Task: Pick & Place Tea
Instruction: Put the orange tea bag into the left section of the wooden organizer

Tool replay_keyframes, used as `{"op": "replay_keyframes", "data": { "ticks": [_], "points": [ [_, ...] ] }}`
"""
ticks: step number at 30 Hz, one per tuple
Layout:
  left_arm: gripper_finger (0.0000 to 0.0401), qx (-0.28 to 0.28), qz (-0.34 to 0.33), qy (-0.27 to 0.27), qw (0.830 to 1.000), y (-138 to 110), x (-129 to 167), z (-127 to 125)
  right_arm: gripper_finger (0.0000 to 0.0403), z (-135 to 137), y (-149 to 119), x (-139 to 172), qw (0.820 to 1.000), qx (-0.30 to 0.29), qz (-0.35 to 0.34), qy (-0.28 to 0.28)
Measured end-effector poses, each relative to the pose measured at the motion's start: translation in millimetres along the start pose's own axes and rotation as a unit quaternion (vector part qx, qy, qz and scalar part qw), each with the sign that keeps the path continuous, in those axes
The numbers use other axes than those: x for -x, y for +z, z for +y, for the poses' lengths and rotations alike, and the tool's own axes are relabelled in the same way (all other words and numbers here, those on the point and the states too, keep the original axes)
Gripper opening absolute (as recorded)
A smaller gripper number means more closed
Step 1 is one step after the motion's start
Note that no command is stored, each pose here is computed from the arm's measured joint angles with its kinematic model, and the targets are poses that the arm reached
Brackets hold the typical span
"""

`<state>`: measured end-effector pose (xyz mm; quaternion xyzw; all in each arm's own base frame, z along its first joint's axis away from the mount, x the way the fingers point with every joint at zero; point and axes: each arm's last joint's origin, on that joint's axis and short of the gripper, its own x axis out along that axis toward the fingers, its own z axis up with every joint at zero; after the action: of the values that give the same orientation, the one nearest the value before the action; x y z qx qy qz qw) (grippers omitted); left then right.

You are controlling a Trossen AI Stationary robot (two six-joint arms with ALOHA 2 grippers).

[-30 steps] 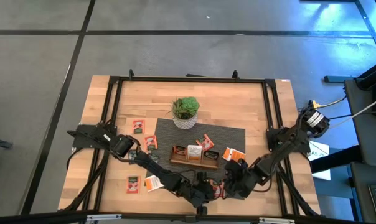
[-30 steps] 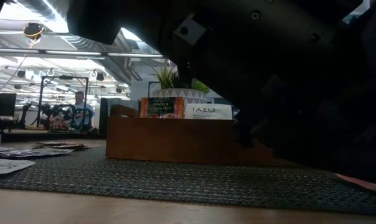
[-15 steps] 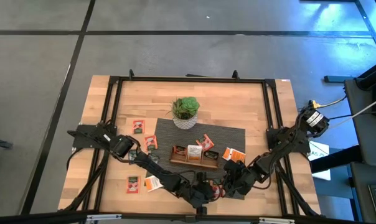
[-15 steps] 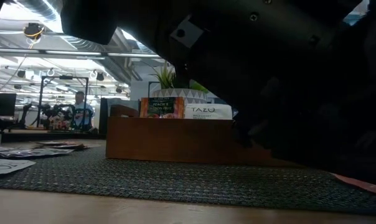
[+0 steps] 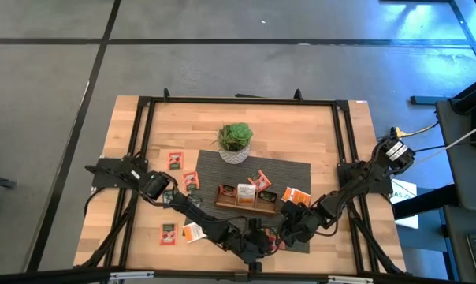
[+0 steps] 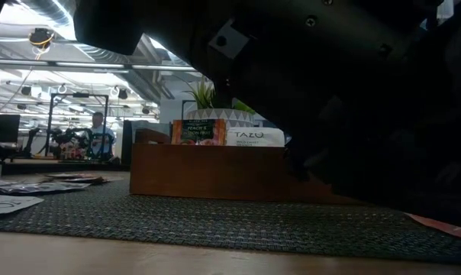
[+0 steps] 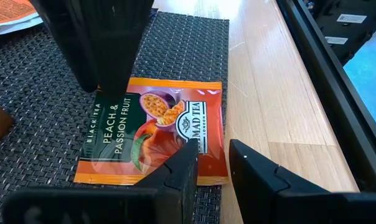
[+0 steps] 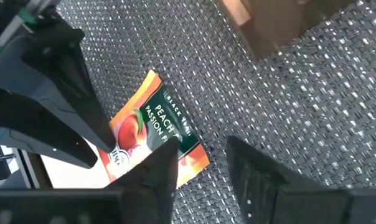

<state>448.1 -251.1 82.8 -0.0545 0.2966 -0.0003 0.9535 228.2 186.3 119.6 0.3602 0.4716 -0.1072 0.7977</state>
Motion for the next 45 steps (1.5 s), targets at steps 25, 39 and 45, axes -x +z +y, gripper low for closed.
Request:
{"op": "replay_keyframes", "data": {
  "ticks": [25,39,45],
  "points": [
    [0.0088,-0.015,-0.015,-0.004,1.0,2.7,0.3,-0.9,0.0004,0.5,-1.6,-1.3,0.999,0.034,0.018,0.007],
    [0.0123,-0.018,-0.029,-0.019,0.999,6.7,5.1,-7.4,0.0003,0.6,-1.6,-1.3,0.999,0.038,0.018,0.007],
    [0.018,-0.043,-0.017,-0.01,0.999,28.8,32.3,-12.2,0.0002,0.6,-1.9,-1.2,0.999,0.042,0.018,0.007]
  ]
}}
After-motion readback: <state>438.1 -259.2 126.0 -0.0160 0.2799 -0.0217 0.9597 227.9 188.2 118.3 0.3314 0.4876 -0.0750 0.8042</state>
